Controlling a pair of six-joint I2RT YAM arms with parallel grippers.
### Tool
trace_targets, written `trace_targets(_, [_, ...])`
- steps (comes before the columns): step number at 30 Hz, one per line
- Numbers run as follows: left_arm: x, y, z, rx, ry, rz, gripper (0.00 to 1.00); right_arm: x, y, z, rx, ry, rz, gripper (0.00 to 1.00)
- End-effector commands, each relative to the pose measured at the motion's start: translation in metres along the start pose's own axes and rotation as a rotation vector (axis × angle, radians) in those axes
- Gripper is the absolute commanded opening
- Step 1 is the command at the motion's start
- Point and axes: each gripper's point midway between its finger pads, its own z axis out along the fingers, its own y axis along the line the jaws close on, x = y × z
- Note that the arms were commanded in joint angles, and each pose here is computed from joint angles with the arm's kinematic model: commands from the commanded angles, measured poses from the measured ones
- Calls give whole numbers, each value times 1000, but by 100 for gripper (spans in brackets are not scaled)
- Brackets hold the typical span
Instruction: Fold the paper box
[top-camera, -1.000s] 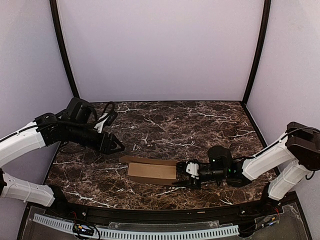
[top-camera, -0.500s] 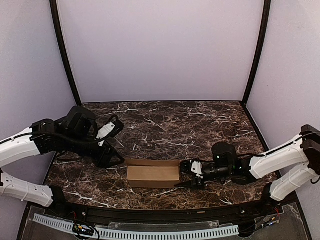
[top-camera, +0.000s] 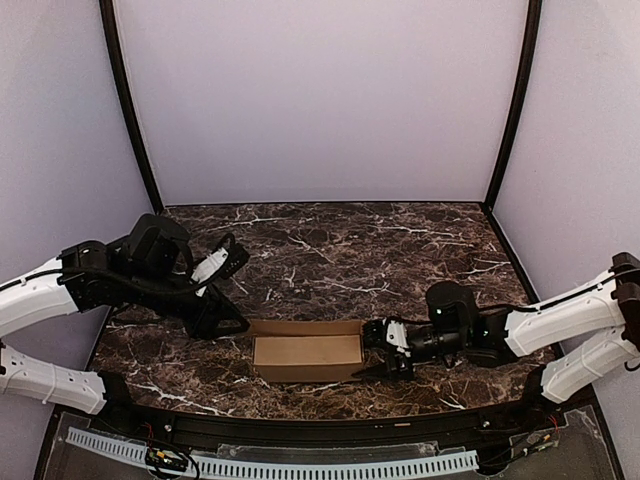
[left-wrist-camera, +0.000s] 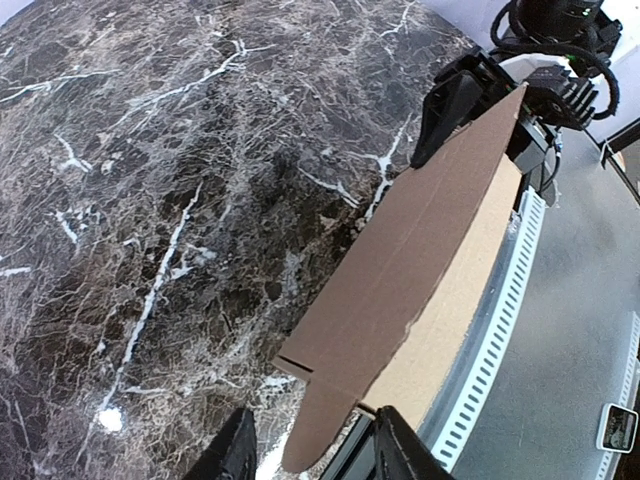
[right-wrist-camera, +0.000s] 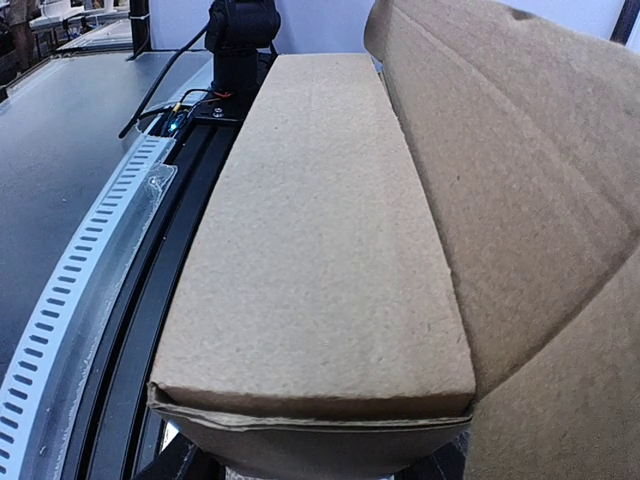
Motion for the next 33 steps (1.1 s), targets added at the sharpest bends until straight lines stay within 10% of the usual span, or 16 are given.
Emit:
trace_targets(1, [5,-17,2,107,2,4,39,-20,-10,0,18,-43,-2,9])
trace_targets(15, [9,6,4,-26,26,-16,2,-22,-17,3,47,-35,8,8])
trace_targets(33, [-14,15,19,-82,8,-319,1,-13,-37,27,259,32,-27,0])
